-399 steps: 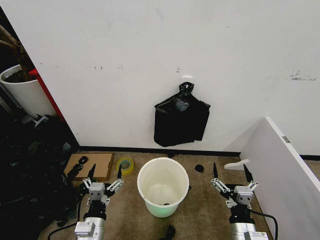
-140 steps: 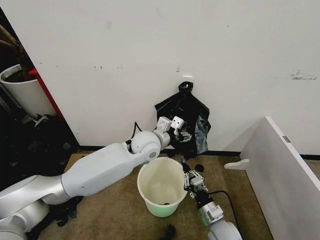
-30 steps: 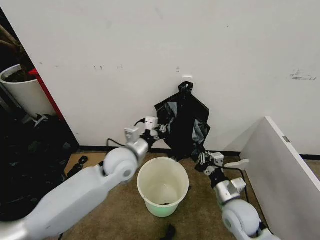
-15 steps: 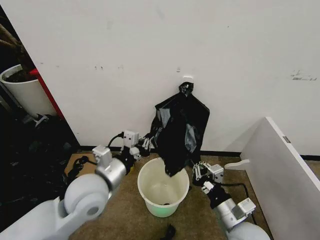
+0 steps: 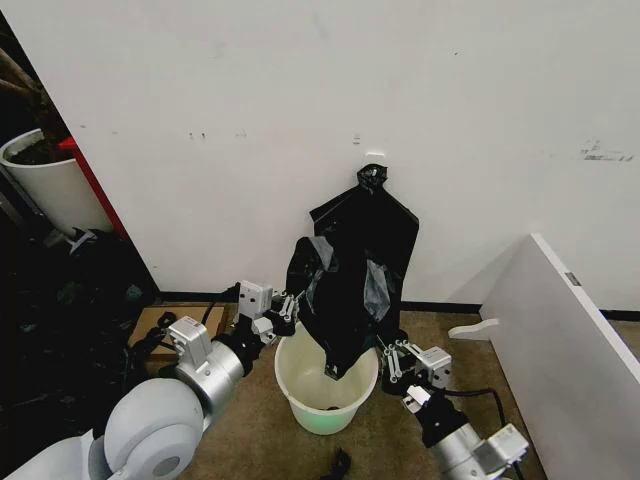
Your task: Place the garbage bag over the trash bin.
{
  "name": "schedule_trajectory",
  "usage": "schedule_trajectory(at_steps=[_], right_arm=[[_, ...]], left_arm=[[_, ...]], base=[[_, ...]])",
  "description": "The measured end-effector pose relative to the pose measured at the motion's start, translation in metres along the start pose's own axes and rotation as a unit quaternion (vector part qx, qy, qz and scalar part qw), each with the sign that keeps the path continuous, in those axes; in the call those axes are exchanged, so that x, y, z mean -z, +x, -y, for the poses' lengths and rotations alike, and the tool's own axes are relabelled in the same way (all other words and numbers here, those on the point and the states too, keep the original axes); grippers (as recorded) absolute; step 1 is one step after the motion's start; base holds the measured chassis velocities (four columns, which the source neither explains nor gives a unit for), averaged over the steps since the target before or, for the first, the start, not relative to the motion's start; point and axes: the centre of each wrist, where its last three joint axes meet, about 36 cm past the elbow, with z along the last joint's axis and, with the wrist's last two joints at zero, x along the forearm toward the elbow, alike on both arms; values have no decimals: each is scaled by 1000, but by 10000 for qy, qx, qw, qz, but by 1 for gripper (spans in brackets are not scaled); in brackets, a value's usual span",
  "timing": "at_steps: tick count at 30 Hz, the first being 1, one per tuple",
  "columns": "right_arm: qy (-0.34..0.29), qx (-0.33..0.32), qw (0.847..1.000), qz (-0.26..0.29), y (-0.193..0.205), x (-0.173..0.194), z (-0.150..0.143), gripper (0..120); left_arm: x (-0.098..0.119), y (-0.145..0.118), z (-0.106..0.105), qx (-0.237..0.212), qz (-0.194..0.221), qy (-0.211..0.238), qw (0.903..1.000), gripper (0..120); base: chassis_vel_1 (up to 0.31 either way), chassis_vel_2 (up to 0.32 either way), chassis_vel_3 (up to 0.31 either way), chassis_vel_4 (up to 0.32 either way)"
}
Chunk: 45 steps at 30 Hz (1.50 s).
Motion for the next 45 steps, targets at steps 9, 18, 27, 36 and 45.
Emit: schedule_trajectory(at_steps=[9,18,27,36,45], right_arm=[[-425,-94,9986,-308,-2,-3,-4,0],[-629,-232,9951,-733,-9,-22,-1,0],[-684,-750,9885,-1118,-38,-58,23,0],[-616,-1091,9811,-1477,-22,-55,24,0],[-833,-972,9789,-1590,-21,-44,6,0]], left_arm=[[-16,8,-1,115,-460,320,9984,0],[-50,-11,-19,526,-647,661,9943,0],[-90,-35,-37,834,-895,892,9885,0],[-106,-38,-24,614,-1099,854,9884,0],[-80,-14,-9,396,-978,702,9919,0]], base=[[0,0,0,0],[0,0,0,0],[0,0,0,0],[0,0,0,0],[0,0,0,0]])
